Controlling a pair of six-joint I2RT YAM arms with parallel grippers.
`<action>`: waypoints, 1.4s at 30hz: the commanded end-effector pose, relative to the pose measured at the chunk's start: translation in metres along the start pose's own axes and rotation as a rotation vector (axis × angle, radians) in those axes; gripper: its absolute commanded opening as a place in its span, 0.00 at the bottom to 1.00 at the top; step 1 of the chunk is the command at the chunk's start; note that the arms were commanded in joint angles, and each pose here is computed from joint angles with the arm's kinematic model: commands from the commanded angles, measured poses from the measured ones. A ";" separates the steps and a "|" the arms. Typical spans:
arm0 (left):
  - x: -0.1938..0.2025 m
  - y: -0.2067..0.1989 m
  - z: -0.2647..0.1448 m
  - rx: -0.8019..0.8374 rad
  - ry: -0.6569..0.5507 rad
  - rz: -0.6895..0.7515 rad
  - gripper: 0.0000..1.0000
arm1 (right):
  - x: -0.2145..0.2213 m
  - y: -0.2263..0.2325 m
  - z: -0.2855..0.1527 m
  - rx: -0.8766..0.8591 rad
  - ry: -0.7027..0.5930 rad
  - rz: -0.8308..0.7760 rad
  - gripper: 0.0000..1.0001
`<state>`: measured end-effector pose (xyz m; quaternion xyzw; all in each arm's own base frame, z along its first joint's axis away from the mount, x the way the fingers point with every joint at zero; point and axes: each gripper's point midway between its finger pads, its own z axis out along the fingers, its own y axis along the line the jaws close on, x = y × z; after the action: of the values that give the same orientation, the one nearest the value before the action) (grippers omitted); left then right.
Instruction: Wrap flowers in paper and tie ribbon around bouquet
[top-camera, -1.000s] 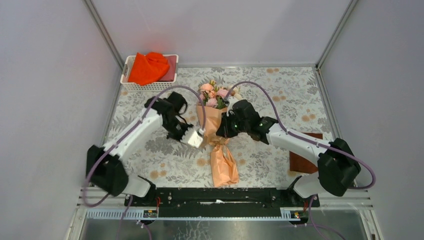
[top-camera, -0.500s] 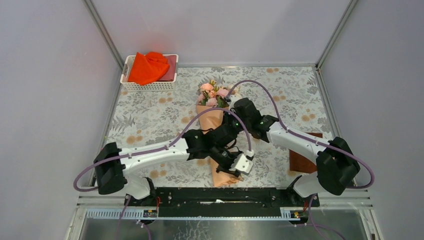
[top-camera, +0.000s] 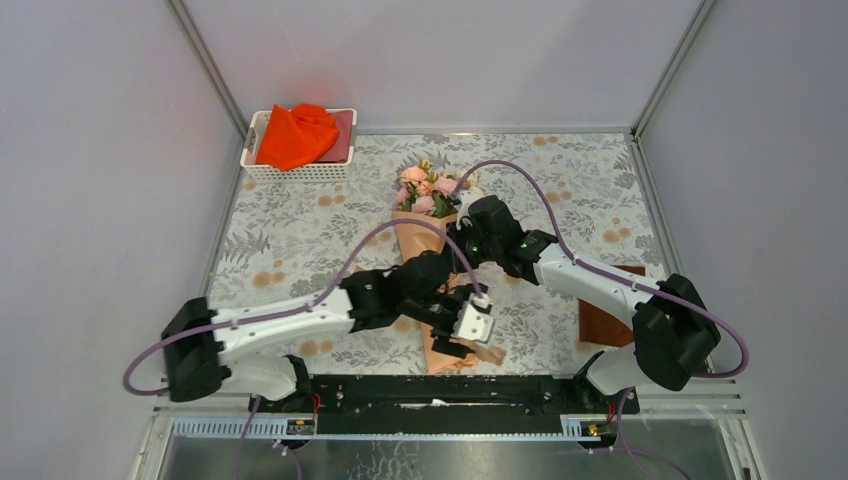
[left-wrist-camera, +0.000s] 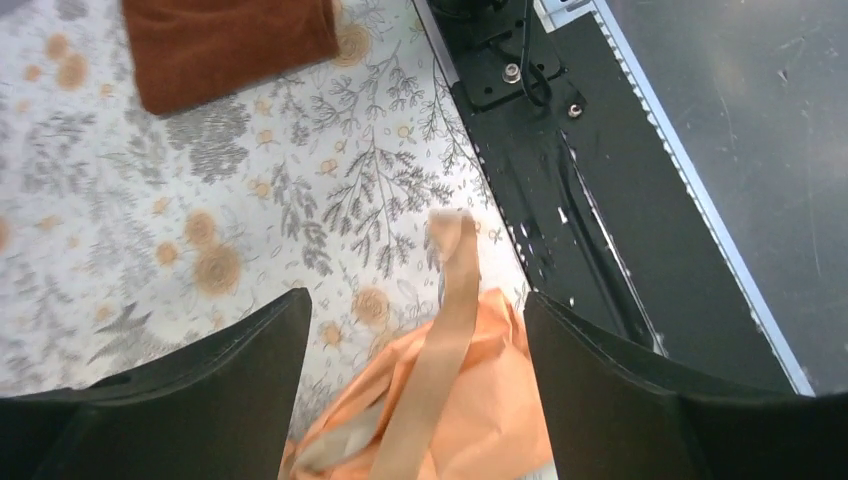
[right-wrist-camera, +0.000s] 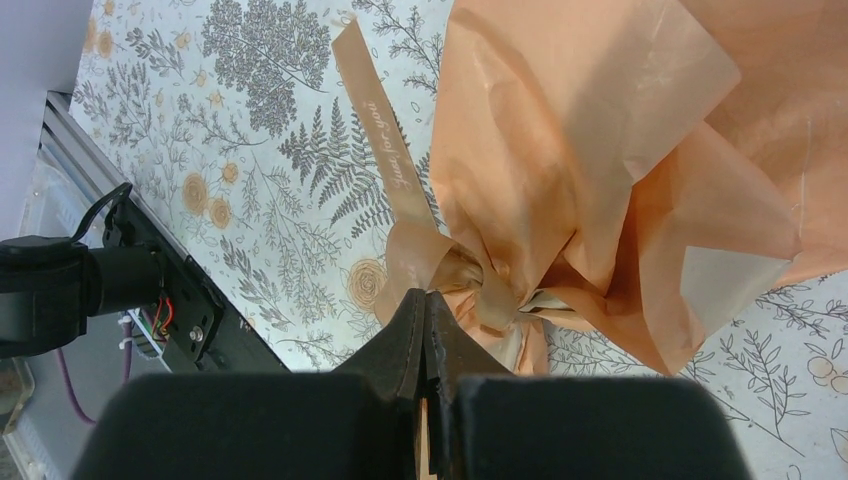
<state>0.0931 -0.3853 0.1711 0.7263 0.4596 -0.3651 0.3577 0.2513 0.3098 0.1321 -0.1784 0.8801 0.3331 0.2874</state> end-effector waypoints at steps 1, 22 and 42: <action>-0.014 0.007 -0.052 -0.119 -0.028 0.188 0.88 | -0.014 0.013 -0.004 -0.042 -0.015 -0.002 0.00; 0.146 0.124 -0.252 -1.093 -0.022 -0.479 0.89 | 0.043 0.095 0.062 -0.182 0.109 -0.065 0.38; 0.118 0.004 -0.086 -0.247 0.146 0.303 0.63 | 0.010 -0.013 0.020 0.103 0.151 -0.182 0.47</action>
<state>0.1448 -0.2568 0.1470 0.7023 0.4387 -0.2569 0.4983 0.2561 0.3195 0.1348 -0.2379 0.8770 0.2976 0.2929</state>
